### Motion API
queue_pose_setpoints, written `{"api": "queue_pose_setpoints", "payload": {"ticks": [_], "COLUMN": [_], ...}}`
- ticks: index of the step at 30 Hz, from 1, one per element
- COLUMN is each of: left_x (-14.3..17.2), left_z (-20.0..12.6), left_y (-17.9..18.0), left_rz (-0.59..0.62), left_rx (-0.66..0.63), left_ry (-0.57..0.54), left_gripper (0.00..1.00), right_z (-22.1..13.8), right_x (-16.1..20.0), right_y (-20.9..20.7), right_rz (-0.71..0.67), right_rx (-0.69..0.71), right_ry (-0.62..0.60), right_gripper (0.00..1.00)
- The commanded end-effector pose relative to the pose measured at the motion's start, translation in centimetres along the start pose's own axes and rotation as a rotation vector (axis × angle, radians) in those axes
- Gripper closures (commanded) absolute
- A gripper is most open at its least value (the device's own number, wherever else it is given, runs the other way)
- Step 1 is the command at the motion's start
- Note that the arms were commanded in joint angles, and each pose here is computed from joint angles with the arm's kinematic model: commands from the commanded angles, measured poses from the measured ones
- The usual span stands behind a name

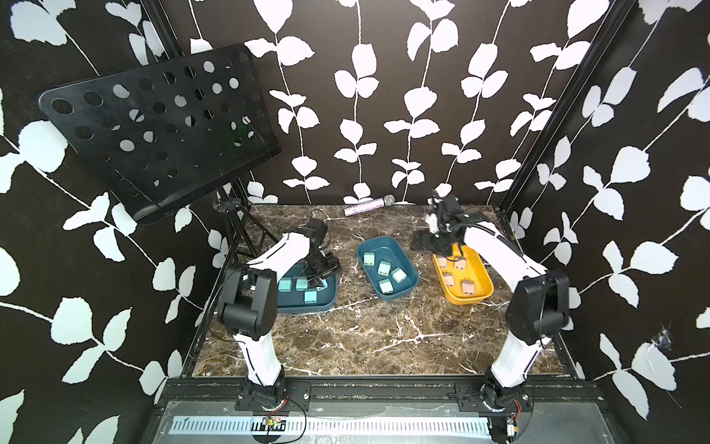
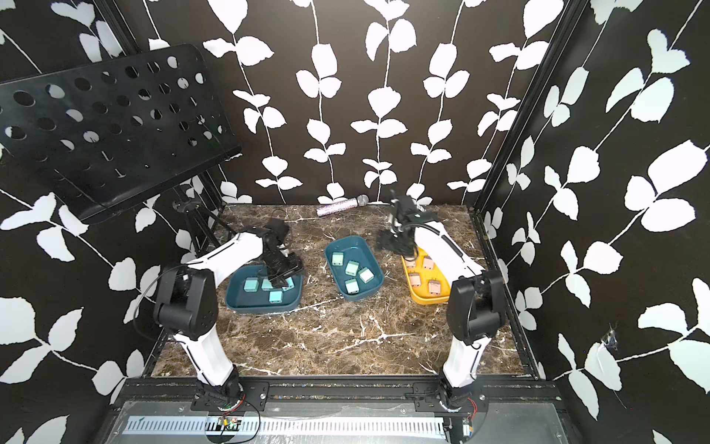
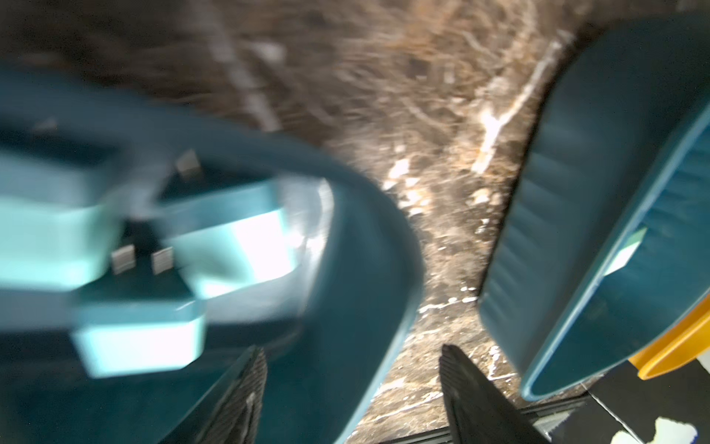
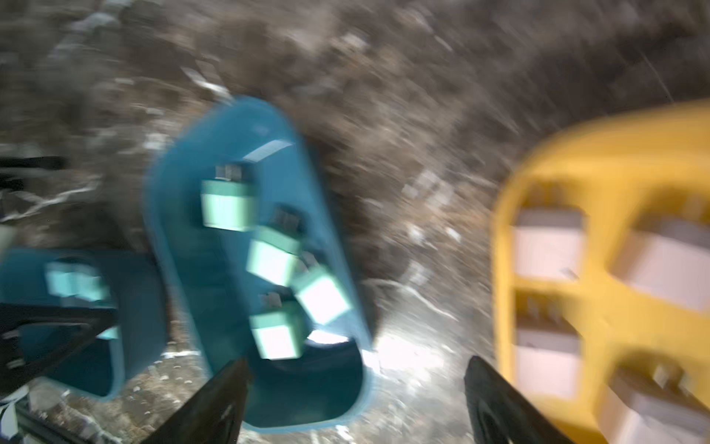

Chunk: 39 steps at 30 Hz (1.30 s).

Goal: Place the plugs by color into the storage box
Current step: Place the plug in the storage box, then move the storage box to the center of the board.

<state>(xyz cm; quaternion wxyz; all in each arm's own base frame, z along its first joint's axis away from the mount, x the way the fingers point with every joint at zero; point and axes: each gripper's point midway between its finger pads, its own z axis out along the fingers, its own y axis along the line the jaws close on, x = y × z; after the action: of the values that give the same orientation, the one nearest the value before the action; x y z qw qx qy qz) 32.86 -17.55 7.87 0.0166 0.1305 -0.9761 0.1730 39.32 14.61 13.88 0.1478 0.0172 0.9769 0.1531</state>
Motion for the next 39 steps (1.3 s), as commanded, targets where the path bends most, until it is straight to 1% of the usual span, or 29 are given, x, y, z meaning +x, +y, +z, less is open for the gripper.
{"api": "queue_pose_setpoints", "payload": {"ticks": [1,5,9,13,15,17,19,22,25,27,30,33,36,39], "left_x": [0.3,-0.1,-1.9,-4.7,-5.7,-6.3,-6.5,-6.1,-6.0,-6.2,-6.9,-7.3,-7.3,-7.1], "left_z": [1.2,2.9,4.0,3.4,3.0,2.7,2.3,1.2,-1.2,-3.3,-6.3,-8.4,-8.6,-7.4], "left_y": [-2.9,-5.5,-9.6,-14.4,-16.2,-17.2,-17.2,-15.1,-11.7,-8.8,-4.4,-0.3,2.3,3.2], "left_rz": [0.066,0.083,0.072,0.073,0.070,0.060,0.060,0.075,0.082,0.048,0.009,0.027,0.084,0.131], "left_rx": [0.051,0.091,0.175,0.263,0.295,0.319,0.314,0.248,0.177,0.152,0.108,0.017,-0.075,-0.104], "left_ry": [0.015,0.021,0.012,-0.026,-0.036,-0.039,-0.049,-0.050,-0.082,-0.111,-0.181,-0.214,-0.195,-0.161], "left_gripper": [0.25,0.25,0.25,0.25,0.25,0.25,0.25,0.25,0.25,0.25,0.25,0.25,0.25,0.25], "right_z": [0.7,1.7,3.2,4.3,4.8,5.4,6.1,7.1,7.6,7.9,8.2,8.7,9.3,9.5], "right_x": [1.7,2.6,2.7,1.6,0.8,0.3,-0.2,-0.8,-1.6,-2.3,-3.1,-3.7,-4.1,-4.3], "right_y": [-2.9,-5.0,-5.6,-5.0,-4.6,-4.1,-3.9,-3.4,-2.5,-1.4,0.9,3.0,4.4,5.1], "right_rz": [0.063,0.116,0.171,0.208,0.224,0.240,0.257,0.287,0.331,0.350,0.329,0.309,0.311,0.317], "right_rx": [0.025,0.017,-0.028,-0.083,-0.115,-0.148,-0.167,-0.204,-0.258,-0.290,-0.314,-0.325,-0.340,-0.353], "right_ry": [0.038,0.074,0.107,0.100,0.095,0.096,0.097,0.101,0.086,0.071,0.067,0.064,0.064,0.065], "right_gripper": [0.13,0.13,0.13,0.13,0.13,0.13,0.13,0.13,0.14,0.14,0.14,0.14,0.14,0.14]}}
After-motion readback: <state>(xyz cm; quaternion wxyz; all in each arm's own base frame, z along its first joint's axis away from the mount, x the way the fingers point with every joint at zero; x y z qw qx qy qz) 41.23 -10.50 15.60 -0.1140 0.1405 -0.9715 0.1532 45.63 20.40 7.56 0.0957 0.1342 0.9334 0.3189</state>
